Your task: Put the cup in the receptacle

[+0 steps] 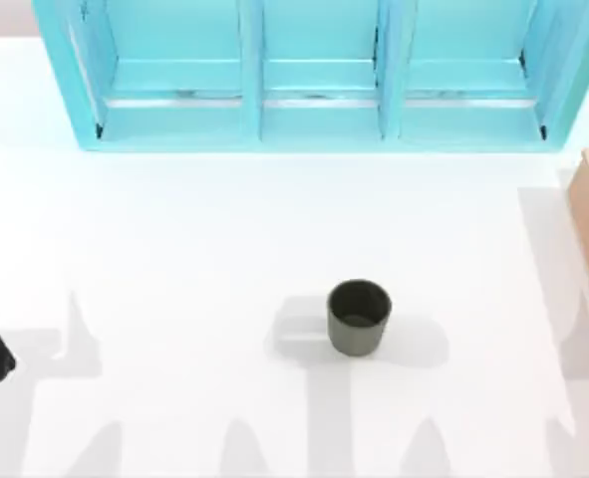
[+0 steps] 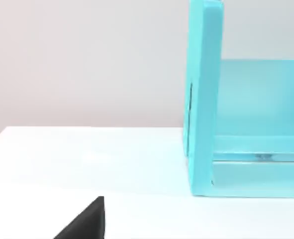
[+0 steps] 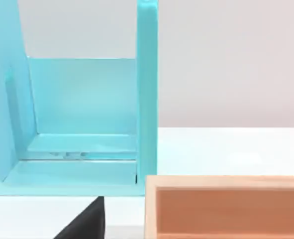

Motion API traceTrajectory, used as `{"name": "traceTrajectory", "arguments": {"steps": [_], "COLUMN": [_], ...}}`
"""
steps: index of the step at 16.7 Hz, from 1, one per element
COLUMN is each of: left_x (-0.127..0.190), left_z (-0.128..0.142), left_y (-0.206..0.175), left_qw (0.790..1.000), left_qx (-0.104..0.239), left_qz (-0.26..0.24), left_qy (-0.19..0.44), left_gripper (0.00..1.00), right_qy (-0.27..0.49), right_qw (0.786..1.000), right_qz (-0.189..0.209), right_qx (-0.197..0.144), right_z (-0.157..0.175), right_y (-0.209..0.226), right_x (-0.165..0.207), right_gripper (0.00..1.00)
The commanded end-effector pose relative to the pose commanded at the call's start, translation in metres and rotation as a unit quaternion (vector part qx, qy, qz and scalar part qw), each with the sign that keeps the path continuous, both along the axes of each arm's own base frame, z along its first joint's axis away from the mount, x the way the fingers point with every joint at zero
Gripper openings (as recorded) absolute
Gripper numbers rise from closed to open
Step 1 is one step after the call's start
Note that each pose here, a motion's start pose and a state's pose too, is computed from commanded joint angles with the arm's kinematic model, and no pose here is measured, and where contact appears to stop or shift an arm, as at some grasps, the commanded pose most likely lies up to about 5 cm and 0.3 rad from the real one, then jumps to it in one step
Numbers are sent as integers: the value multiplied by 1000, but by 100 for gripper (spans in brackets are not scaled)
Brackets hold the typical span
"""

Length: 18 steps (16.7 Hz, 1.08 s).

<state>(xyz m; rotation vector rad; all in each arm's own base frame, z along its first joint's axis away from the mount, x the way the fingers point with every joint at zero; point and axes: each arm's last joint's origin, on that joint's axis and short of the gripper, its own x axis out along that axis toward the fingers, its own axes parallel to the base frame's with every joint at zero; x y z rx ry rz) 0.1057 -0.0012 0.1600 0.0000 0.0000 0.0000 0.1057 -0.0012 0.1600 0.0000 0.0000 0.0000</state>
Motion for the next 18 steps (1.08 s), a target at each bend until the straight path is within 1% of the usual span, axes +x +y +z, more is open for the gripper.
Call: {"name": "traceTrajectory", "arguments": {"steps": [3,5,8,10,12,14,16,18], "left_x": [0,0,0,0,0,0,0,0], "left_z": [0,0,0,0,0,0,0,0], "left_y": [0,0,0,0,0,0,0,0], "left_qw": [1000,1000,1000,1000,1000,1000,1000,1000], "left_qx": [0,0,0,0,0,0,0,0], "left_qz": [0,0,0,0,0,0,0,0], "left_qy": [0,0,0,0,0,0,0,0], "left_gripper": [100,100,100,100,100,100,100,100], "right_qy": [3,22,83,139,207,276,342,410], "right_qw": [1000,999,994,984,968,948,924,896], "right_qz": [5,23,59,85,108,126,139,139], "right_qx": [2,14,45,69,88,99,102,97], "right_z": [2,10,34,59,83,106,126,139], "right_y": [1,5,15,25,40,58,82,110], "right_x": [0,1,5,13,26,43,63,85], "right_gripper": [100,100,100,100,100,100,100,100]}}
